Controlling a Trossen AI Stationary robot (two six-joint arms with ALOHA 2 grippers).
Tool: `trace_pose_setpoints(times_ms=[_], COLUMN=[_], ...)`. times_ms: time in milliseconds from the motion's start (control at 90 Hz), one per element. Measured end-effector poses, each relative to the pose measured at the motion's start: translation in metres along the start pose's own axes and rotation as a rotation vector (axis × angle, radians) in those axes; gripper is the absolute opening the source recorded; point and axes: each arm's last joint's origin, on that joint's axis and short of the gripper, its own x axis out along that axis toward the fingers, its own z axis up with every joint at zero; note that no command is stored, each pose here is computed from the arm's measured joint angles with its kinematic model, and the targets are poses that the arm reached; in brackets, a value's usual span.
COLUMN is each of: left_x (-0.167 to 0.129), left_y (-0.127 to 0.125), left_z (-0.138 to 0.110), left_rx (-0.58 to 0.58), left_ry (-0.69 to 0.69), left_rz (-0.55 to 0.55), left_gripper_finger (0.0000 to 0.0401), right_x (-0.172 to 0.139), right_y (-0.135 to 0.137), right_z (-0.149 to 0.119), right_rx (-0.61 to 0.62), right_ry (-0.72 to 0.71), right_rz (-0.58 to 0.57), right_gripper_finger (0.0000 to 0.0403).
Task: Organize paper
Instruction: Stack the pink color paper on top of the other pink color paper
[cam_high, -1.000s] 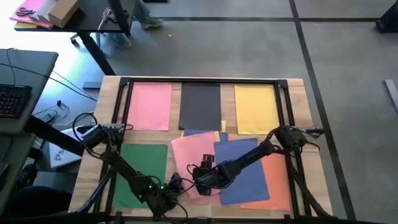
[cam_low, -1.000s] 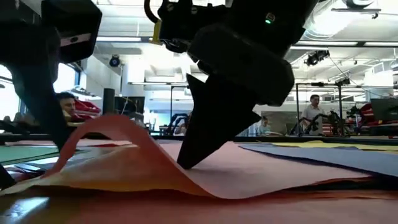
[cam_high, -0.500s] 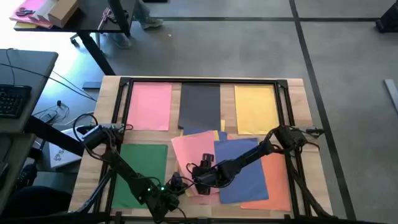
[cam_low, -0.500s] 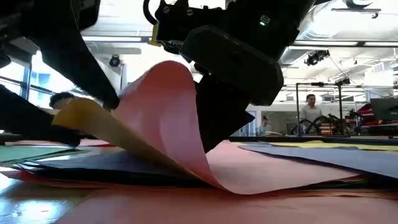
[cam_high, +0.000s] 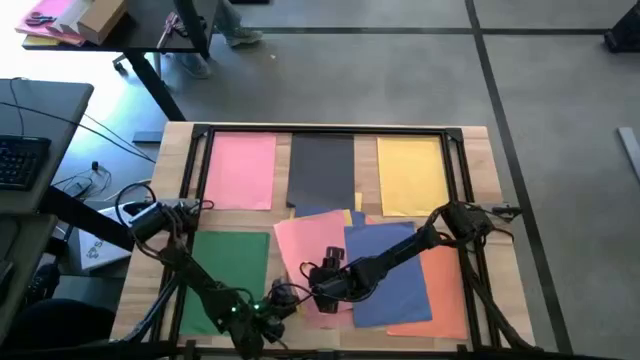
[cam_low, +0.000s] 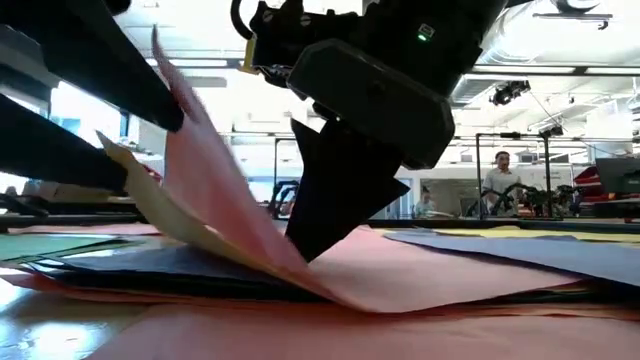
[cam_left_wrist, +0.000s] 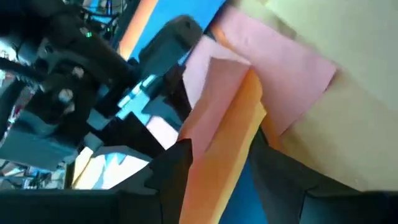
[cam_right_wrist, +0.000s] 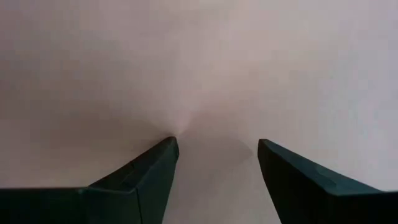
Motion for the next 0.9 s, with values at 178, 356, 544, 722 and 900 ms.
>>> trace_pose_setpoints(times_ms=[178, 356, 544, 722, 900], left_x=[0.0000, -0.0031, -0.0051, -0.0055, -0.0011], left_y=[0.0008, 0.0012, 0.0043, 0.0067, 0.0088], left_z=[0.0001, -0.0028, -0.0022, -0.0021, -0.0045], left_rx=[0.001, 0.070, 0.060, 0.057, 0.042], left_ry=[0.003, 0.039, 0.041, 0.045, 0.058], left_rz=[0.018, 0.100, 0.112, 0.121, 0.089], left_gripper_finger=[0.0152, 0.0152, 0.0152, 0.0152, 0.0152], right_x=[0.0000, 0.0001, 0.0001, 0.0001, 0.0001], right_y=[0.0000, 0.0000, -0.0002, -0.0003, -0.0003], right_z=[0.0000, -0.0001, -0.0005, -0.0006, -0.0007], right_rx=[-0.002, -0.003, -0.005, -0.005, -0.006], right_ry=[0.000, 0.001, 0.005, 0.006, 0.007], right_rz=[0.000, 0.000, -0.003, -0.003, -0.004], right_gripper_finger=[0.0216, 0.0216, 0.0216, 0.0216, 0.0216])
